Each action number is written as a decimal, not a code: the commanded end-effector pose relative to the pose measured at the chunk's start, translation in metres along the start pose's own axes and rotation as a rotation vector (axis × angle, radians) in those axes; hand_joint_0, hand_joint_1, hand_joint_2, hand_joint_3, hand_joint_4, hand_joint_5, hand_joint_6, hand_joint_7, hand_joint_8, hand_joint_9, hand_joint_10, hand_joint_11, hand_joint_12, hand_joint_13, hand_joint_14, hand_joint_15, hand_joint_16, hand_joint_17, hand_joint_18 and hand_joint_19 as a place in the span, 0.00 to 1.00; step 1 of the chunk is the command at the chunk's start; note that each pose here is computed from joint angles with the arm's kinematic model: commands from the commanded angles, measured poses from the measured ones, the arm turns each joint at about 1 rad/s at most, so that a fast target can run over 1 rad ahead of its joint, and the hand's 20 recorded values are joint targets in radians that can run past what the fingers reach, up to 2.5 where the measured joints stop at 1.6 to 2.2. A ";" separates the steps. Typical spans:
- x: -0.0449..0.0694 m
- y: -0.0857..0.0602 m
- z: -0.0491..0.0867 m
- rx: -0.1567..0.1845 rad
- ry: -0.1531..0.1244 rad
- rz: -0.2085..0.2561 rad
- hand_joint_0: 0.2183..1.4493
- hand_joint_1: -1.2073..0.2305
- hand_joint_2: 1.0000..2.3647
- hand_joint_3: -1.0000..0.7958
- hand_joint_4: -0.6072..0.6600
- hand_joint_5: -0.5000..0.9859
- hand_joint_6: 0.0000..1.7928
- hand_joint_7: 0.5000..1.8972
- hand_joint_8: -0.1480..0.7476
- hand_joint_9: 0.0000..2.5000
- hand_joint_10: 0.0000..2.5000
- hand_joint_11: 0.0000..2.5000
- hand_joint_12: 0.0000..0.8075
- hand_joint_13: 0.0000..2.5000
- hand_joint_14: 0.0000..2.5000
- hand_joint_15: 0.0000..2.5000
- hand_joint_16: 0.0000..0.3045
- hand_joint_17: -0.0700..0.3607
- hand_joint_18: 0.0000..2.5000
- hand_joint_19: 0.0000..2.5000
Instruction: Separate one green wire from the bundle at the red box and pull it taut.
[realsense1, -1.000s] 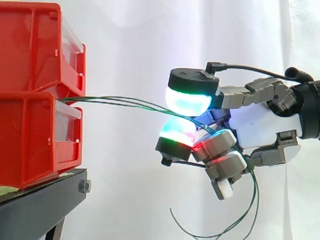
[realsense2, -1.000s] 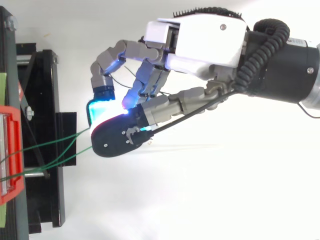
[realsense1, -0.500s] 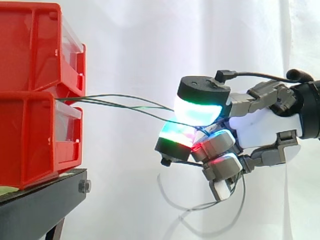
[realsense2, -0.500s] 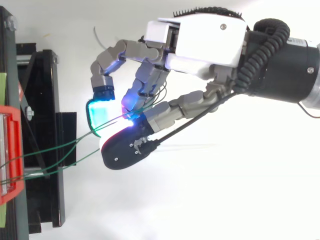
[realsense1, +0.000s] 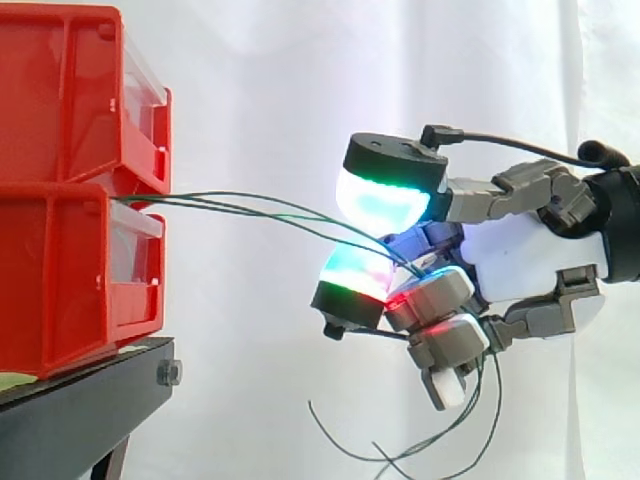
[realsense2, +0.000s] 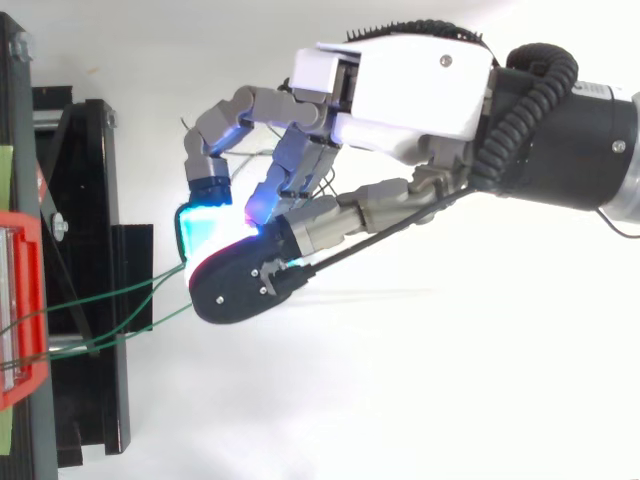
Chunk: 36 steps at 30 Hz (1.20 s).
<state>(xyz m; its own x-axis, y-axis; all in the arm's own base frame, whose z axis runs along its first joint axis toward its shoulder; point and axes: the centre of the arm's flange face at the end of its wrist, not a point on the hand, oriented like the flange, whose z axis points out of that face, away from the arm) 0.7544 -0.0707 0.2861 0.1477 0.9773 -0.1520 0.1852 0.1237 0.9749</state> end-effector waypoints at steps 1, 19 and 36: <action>0.000 -0.002 0.000 0.001 -0.004 0.000 0.27 0.43 0.00 0.28 0.61 0.21 0.48 0.42 0.50 0.47 0.00 0.68 0.47 0.49 0.01 0.47 0.18 0.45 0.39 0.26; 0.000 -0.002 0.000 0.002 -0.007 0.000 0.35 0.27 0.01 0.36 0.57 0.20 0.50 0.42 0.49 0.45 0.00 0.69 0.45 0.47 0.01 0.46 0.18 0.45 0.38 0.24; 0.000 -0.002 0.000 0.003 -0.006 0.000 0.35 0.29 0.00 0.28 0.59 0.21 0.50 0.42 0.50 0.46 0.00 0.69 0.45 0.48 0.01 0.46 0.17 0.44 0.38 0.24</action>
<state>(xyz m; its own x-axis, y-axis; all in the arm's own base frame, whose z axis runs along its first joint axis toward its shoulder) 0.7537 -0.0709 0.2841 0.1539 0.9762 -0.1529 0.1867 0.1232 0.9746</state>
